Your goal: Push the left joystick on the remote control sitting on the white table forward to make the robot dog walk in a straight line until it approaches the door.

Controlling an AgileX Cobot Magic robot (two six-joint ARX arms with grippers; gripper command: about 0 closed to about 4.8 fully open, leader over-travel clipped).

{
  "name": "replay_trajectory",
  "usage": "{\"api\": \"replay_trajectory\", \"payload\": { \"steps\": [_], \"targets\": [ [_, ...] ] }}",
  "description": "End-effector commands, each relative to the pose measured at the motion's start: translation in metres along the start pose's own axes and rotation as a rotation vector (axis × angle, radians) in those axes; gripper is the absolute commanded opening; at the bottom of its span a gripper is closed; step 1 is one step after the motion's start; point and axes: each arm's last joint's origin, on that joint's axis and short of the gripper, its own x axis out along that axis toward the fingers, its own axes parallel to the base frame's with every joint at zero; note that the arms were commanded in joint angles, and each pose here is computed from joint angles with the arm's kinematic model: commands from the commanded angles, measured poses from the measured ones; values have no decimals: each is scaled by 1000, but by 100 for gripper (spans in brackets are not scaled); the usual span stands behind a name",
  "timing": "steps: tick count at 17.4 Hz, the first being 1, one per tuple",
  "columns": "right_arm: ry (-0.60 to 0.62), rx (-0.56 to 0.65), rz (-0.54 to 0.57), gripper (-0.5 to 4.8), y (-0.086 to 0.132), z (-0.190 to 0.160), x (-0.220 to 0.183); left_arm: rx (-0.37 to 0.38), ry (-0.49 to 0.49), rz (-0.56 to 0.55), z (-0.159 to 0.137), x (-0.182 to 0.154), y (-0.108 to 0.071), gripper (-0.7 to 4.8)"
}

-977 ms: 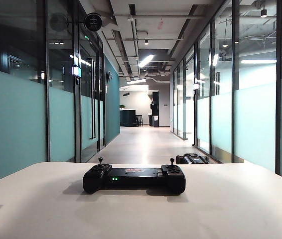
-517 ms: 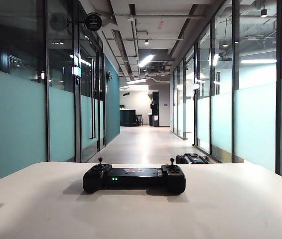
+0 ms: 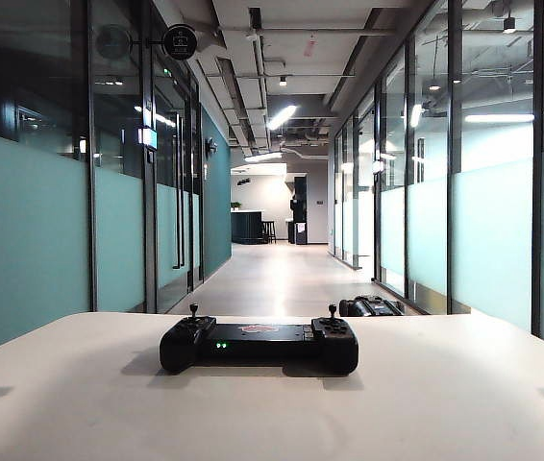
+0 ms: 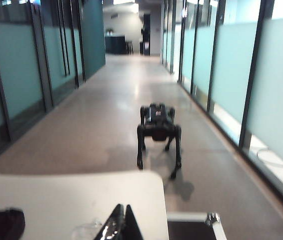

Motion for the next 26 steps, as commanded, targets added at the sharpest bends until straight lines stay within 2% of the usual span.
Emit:
{"api": "replay_trajectory", "payload": {
  "steps": [1,4,8,13,19,26],
  "targets": [
    [-3,-3,43,-6,1,10,5,-1,-46,-6,12,5,-1,-5],
    [-2,-2,120,-6,4,14,14,0,-16,-31,13,14,-2,-5],
    [25,3,162,-6,7,18,29,0,0,-68,19,29,-4,-5],
    [59,18,283,-6,31,10,50,-6,101,-170,25,64,-8,-5],
    [126,22,375,-6,60,-5,61,-12,142,-232,27,100,-12,-5],
    [204,32,444,-6,88,-28,81,-14,267,-365,16,140,-41,-6]
  ]
}}
